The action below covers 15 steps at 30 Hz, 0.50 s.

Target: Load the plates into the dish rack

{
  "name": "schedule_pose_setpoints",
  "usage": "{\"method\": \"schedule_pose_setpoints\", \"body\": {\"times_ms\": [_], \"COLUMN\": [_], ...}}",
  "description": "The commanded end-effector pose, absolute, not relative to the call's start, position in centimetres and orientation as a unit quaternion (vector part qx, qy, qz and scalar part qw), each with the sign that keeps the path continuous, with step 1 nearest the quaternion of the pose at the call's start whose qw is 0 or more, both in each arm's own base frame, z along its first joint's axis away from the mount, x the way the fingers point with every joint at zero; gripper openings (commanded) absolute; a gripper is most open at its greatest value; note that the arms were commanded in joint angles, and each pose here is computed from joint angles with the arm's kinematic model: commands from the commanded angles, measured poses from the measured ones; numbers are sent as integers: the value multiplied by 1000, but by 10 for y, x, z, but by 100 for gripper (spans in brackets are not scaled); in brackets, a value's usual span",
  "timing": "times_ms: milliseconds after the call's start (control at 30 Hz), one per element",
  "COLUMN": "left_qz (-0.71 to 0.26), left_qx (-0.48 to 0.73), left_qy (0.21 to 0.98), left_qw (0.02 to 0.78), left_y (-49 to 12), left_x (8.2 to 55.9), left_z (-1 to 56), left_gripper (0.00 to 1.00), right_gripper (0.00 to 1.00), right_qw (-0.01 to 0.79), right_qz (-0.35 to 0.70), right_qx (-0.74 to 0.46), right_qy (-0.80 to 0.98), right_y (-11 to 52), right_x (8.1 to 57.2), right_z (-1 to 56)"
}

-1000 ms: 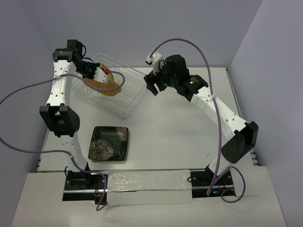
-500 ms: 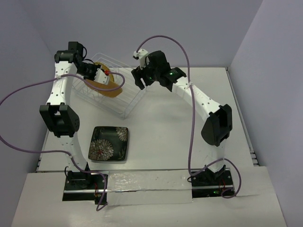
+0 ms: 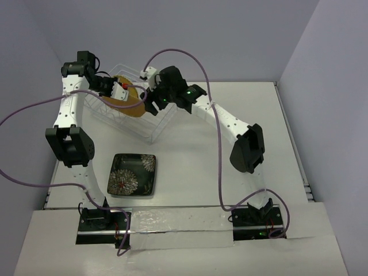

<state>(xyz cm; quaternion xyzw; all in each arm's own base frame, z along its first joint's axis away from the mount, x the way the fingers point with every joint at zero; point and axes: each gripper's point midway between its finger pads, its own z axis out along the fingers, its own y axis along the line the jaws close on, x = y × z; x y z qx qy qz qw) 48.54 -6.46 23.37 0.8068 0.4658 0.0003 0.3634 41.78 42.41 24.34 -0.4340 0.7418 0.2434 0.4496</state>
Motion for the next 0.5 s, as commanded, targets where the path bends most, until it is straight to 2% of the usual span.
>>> {"method": "schedule_pose_setpoints", "body": {"times_ms": [0,100,233,367,433,467], "left_qz": [212,210,205,205,207,206], "left_qx": [893,893,892,891,890,890], "left_qy": [167,171,174,174,175,174], "left_qw": [359,359,362,366,366,366], "left_y": [-59,-56,-54,-53,-52,-52], "left_x": [533,533,530,527,527,526], "left_z": [283,279,278,280,283,283], "left_gripper": [0,0,0,0,0,0], "right_gripper": [78,77,66,60,49,39], "right_qw": [481,510,539,540,546,548], "right_qz": [259,259,263,257,253,255], "right_qx": [-463,-453,-429,-422,-415,-416], "right_qy": [698,684,675,681,682,680], "right_y": [458,472,483,488,488,488], "right_x": [432,451,468,477,481,481], "right_z": [252,257,251,234,235,237]}}
